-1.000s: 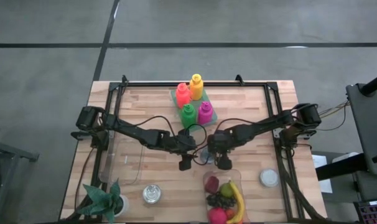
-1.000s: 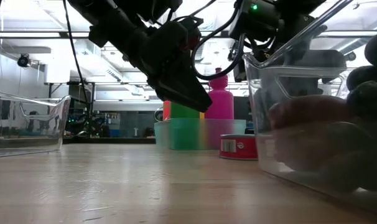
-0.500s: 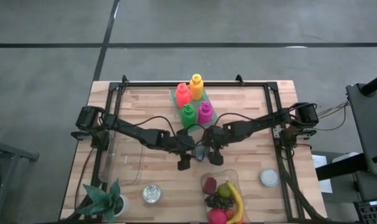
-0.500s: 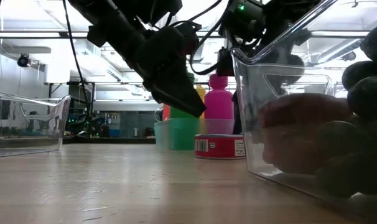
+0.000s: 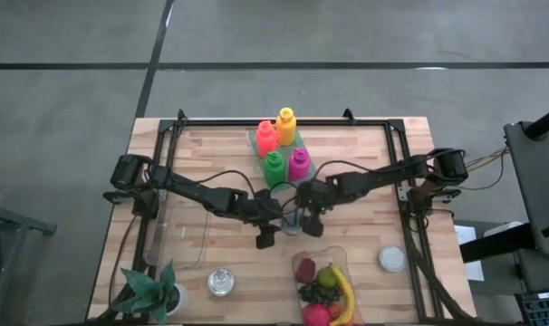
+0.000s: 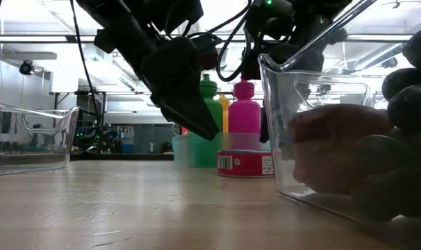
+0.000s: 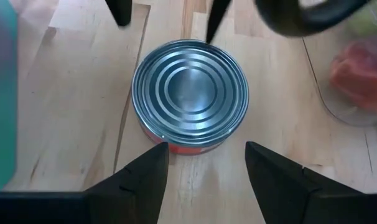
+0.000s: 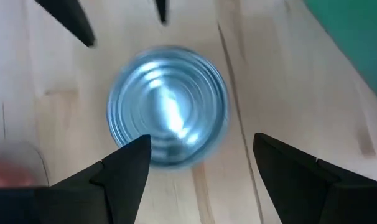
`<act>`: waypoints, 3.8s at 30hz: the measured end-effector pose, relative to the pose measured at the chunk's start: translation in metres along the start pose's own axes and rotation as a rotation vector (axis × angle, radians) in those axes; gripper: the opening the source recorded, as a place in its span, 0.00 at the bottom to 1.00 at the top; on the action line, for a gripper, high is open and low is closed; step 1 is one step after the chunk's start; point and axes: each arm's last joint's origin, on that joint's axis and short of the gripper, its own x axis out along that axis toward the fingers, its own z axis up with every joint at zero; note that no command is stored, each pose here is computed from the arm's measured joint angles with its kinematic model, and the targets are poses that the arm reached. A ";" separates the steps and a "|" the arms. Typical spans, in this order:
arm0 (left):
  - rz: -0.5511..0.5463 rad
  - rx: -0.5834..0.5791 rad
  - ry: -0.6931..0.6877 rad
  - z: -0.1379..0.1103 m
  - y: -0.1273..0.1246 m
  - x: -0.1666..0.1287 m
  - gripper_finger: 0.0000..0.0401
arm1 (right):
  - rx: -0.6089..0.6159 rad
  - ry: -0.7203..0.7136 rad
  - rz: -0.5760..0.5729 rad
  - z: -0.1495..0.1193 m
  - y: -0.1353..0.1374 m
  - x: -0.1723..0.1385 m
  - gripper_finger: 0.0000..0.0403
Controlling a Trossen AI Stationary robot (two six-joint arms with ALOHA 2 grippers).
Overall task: Pick & Place Food Item
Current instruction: Put the red tuna can into the top transparent bin
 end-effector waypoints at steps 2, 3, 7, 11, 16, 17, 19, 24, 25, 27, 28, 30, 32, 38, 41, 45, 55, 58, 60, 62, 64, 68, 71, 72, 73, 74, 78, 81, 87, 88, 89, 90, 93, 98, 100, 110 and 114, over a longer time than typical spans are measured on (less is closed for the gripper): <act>-0.001 0.000 -0.003 0.000 0.000 0.000 0.53 | 0.021 0.038 -0.015 0.000 0.000 -0.005 0.69; -0.002 0.000 -0.007 0.001 0.000 0.000 0.53 | 0.020 0.045 -0.018 0.001 0.000 -0.007 0.69; -0.004 0.000 -0.017 0.002 0.000 0.000 0.53 | 0.002 0.022 -0.007 0.007 0.004 -0.011 0.69; -0.004 0.000 -0.016 0.002 0.000 0.000 0.53 | -0.008 0.018 -0.005 0.008 0.005 -0.012 0.61; -0.004 -0.001 -0.016 0.002 0.000 0.000 0.53 | -0.007 0.028 -0.008 0.006 0.004 -0.011 0.47; -0.004 -0.001 -0.016 0.002 0.000 0.000 0.53 | -0.007 0.031 -0.009 0.005 0.004 -0.010 0.45; -0.004 -0.001 -0.017 0.002 0.000 0.000 0.53 | -0.007 0.036 -0.011 0.004 0.003 -0.010 0.41; -0.008 0.000 -0.031 0.003 -0.001 0.000 0.53 | 0.009 0.104 -0.032 -0.004 0.001 -0.009 0.35; -0.009 0.003 -0.038 0.004 -0.001 0.000 0.53 | 0.017 0.117 -0.035 -0.007 0.001 -0.008 0.34; -0.011 0.005 -0.053 0.005 -0.001 0.000 0.53 | 0.020 0.132 -0.041 -0.012 -0.001 -0.005 0.34; -0.007 0.004 -0.060 0.006 -0.001 0.000 0.53 | 0.020 0.139 -0.043 -0.014 -0.002 -0.004 0.33; 0.003 0.005 -0.064 0.006 -0.001 0.000 0.53 | 0.020 0.143 -0.044 -0.020 -0.004 0.000 0.33; 0.019 0.006 -0.076 0.007 0.000 0.000 0.53 | 0.019 0.136 -0.042 -0.024 -0.006 0.004 0.33; 0.042 -0.002 -0.081 0.008 0.003 0.000 0.53 | 0.012 0.073 -0.018 -0.026 -0.007 0.010 0.33; 0.043 -0.002 -0.081 0.008 0.004 0.000 0.53 | 0.004 0.064 0.002 -0.024 -0.006 0.010 0.33; 0.043 -0.002 -0.079 0.008 0.004 0.000 0.53 | -0.045 0.078 0.052 -0.025 -0.004 0.011 0.33; 0.045 -0.003 -0.075 0.007 0.004 0.000 0.53 | -0.123 0.022 0.119 -0.019 0.000 0.023 0.33; 0.048 -0.004 -0.064 0.006 0.005 0.000 0.53 | -0.126 0.001 0.117 -0.017 0.000 0.025 0.33; 0.053 -0.003 -0.043 0.004 0.005 0.000 0.53 | -0.127 -0.013 0.120 -0.016 0.000 0.026 0.33; 0.063 -0.001 -0.003 0.000 0.006 0.000 0.53 | -0.138 -0.045 0.128 -0.013 0.001 0.025 0.33; 0.073 0.003 0.040 -0.004 0.007 0.000 0.53 | -0.154 -0.076 0.136 -0.010 0.002 0.025 0.33; 0.089 0.007 0.108 -0.010 0.009 0.000 0.53 | -0.160 -0.152 0.155 -0.003 0.005 0.024 0.33; 0.093 0.009 0.127 -0.012 0.009 -0.001 0.53 | -0.141 -0.182 0.165 0.000 0.006 0.023 0.33; 0.094 0.009 0.130 -0.012 0.009 -0.001 0.53 | -0.135 -0.192 0.168 0.001 0.006 0.023 0.33; 0.094 0.009 0.130 -0.012 0.009 -0.001 0.53 | -0.128 -0.201 0.168 0.002 0.006 0.024 0.33; 0.094 0.009 0.131 -0.012 0.009 -0.001 0.53 | -0.121 -0.216 0.170 0.003 0.007 0.024 0.33; 0.095 0.009 0.135 -0.012 0.009 -0.001 0.53 | -0.118 -0.201 0.108 0.003 0.005 0.023 0.33; 0.096 0.010 0.139 -0.013 0.009 -0.002 0.53 | -0.106 -0.122 0.048 -0.001 0.001 0.020 0.33; 0.096 0.011 0.142 -0.013 0.009 -0.003 0.53 | -0.105 -0.088 0.082 -0.004 0.002 0.023 0.33; 0.096 0.011 0.142 -0.013 0.009 -0.003 0.53 | -0.103 -0.079 0.080 -0.005 0.001 0.025 0.33; 0.097 0.011 0.142 -0.013 0.009 -0.003 0.53 | -0.099 -0.072 0.078 -0.006 0.001 0.027 0.33; 0.097 0.011 0.142 -0.013 0.009 -0.003 0.53 | -0.097 -0.077 0.079 -0.006 0.001 0.029 0.33; 0.097 0.011 0.143 -0.013 0.009 -0.003 0.53 | -0.091 -0.072 0.079 -0.006 0.000 0.033 0.33; 0.097 0.011 0.146 -0.013 0.009 -0.003 0.53 | -0.091 -0.049 0.119 -0.002 0.002 0.042 0.33; 0.097 0.012 0.147 -0.014 0.009 -0.003 0.53 | -0.099 -0.034 0.129 -0.002 0.003 0.047 0.33; 0.100 0.013 0.159 -0.015 0.010 -0.003 0.53 | -0.122 -0.025 0.147 0.011 0.007 0.065 0.33; 0.102 0.013 0.161 -0.015 0.010 -0.003 0.53 | -0.132 -0.037 0.163 0.019 0.010 0.065 0.33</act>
